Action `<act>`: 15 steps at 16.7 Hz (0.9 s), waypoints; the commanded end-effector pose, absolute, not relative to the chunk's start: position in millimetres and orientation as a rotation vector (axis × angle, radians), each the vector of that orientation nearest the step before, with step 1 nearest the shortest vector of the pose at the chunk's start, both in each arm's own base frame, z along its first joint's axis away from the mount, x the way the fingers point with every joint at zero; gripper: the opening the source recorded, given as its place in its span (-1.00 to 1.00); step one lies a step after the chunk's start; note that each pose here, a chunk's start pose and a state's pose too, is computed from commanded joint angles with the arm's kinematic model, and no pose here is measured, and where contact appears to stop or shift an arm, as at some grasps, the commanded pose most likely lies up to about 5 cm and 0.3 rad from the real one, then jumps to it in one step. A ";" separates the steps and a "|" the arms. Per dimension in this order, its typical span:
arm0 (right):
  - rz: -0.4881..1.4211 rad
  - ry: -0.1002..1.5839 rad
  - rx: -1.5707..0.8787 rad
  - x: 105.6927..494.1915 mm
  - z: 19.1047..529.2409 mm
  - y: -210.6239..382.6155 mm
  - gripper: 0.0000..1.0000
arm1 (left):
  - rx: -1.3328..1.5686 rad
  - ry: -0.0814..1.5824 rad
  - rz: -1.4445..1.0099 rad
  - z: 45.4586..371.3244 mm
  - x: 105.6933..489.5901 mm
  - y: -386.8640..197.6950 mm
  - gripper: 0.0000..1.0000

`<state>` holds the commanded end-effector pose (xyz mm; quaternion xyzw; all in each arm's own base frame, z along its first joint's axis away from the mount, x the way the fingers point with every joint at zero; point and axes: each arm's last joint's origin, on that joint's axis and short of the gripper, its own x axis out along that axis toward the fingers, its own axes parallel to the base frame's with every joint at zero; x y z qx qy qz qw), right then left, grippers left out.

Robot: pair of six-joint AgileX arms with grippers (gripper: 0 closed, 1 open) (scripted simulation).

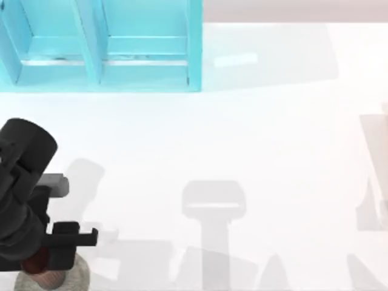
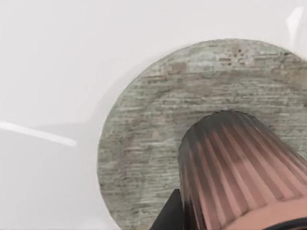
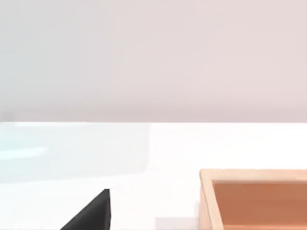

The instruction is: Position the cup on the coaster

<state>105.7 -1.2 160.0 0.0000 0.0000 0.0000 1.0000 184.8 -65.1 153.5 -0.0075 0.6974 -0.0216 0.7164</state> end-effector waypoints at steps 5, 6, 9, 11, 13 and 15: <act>0.000 0.000 0.000 105.7 160.0 -1.2 1.00 | -0.017 1.544 -0.048 153.5 184.8 -65.1 -0.40; 0.000 0.000 0.000 105.7 160.0 -1.2 1.00 | -0.017 1.544 -0.048 153.5 184.8 -65.1 -0.25; 0.000 0.000 0.000 105.7 160.0 -1.2 1.00 | -0.017 1.544 -0.048 153.5 184.8 -65.1 0.21; 0.000 0.000 0.000 105.7 160.0 -1.2 1.00 | -0.017 1.544 -0.048 153.5 184.8 -65.1 0.51; 0.000 0.000 0.000 105.7 160.0 -1.2 1.00 | -0.017 1.544 -0.048 153.5 184.8 -65.1 0.81; 0.000 0.000 0.000 105.7 160.0 -1.2 1.00 | -0.017 1.544 -0.048 153.5 184.8 -65.1 1.00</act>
